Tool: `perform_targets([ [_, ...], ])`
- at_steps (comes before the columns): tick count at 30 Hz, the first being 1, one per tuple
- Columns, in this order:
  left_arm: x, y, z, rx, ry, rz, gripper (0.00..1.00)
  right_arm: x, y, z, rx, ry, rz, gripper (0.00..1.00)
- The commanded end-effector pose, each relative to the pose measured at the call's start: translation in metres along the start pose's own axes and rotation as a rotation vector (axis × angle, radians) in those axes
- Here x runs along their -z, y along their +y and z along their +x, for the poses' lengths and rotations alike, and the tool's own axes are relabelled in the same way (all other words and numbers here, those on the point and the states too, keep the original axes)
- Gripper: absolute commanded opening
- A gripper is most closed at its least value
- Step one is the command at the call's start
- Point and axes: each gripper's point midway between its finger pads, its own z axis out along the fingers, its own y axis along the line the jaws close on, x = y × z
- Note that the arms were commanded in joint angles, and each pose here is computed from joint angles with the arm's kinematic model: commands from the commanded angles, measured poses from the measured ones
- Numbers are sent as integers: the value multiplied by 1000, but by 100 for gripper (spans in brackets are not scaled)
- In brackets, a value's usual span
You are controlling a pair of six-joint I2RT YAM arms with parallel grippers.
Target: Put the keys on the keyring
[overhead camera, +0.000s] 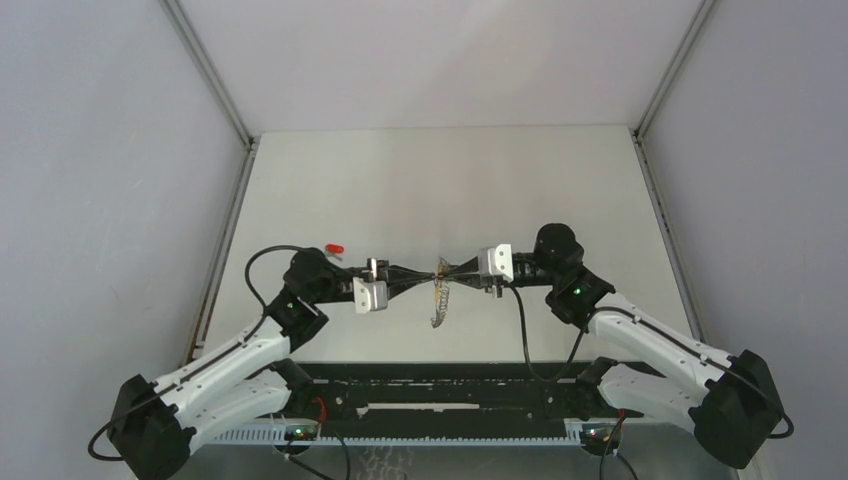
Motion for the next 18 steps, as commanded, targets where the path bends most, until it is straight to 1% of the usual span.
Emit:
perform_targets([
  [1, 3, 4, -4, -38, 25, -20, 0, 3, -12, -32, 83, -51, 32, 0],
  [5, 4, 5, -1, -36, 44, -21, 0, 4, -12, -33, 86, -52, 34, 0],
  [10, 4, 4, -5, -43, 32, -16, 0, 2, -11, -30, 85, -47, 27, 0],
  [18, 6, 6, -3, -45, 46, -30, 0, 7, -17, -22, 90, 0, 72, 0],
])
